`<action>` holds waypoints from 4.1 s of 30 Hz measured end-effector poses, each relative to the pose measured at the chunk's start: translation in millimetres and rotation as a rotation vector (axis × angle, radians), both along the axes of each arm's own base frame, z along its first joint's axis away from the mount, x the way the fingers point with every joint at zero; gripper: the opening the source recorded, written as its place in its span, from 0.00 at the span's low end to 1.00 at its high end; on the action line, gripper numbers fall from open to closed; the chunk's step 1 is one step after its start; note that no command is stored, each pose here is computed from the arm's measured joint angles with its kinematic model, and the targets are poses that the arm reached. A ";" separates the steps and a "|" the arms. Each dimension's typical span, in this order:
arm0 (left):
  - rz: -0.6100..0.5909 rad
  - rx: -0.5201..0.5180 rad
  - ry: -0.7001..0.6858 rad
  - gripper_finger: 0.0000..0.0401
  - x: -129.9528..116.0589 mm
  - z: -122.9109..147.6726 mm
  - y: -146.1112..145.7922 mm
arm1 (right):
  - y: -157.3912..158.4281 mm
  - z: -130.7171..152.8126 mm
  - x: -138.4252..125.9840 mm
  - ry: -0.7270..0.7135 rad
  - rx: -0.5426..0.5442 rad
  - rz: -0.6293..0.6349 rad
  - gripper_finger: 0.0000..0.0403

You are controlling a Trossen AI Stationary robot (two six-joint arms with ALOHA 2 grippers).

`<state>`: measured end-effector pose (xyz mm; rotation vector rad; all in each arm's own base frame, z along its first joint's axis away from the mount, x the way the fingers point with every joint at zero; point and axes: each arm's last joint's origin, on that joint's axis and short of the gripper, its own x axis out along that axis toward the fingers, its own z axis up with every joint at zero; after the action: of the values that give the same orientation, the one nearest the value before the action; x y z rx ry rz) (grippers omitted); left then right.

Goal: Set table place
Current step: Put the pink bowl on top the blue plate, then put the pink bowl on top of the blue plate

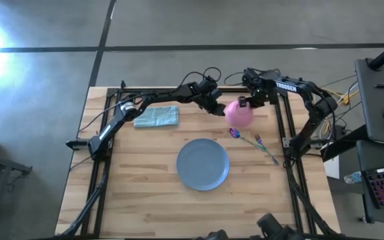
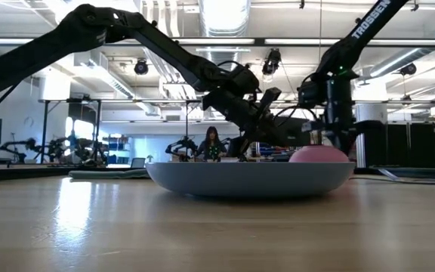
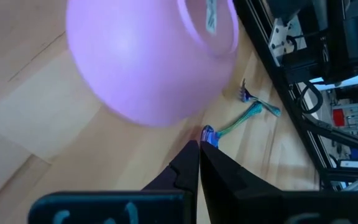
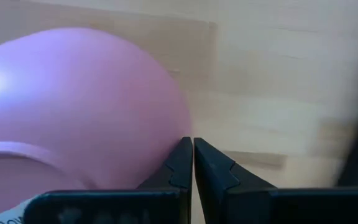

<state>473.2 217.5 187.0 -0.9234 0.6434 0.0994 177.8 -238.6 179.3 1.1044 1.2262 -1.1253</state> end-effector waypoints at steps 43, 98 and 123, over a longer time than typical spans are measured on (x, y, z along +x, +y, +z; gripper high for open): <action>-0.352 0.637 0.456 0.00 -30.2 43.8 -6.3 | -3.3 21.3 32.7 -0.171 -0.003 0.114 0.02; -0.063 0.257 0.338 0.00 -7.5 19.5 -0.1 | 2.3 51.6 47.4 -0.149 -0.125 0.150 0.02; -0.061 0.231 0.391 0.00 -14.5 7.4 3.4 | -33.9 -10.2 64.6 -0.187 0.045 0.145 0.02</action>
<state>458.7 220.9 194.4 -0.6636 0.9992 0.2984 242.5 -272.5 169.1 1.1096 1.1691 -0.8679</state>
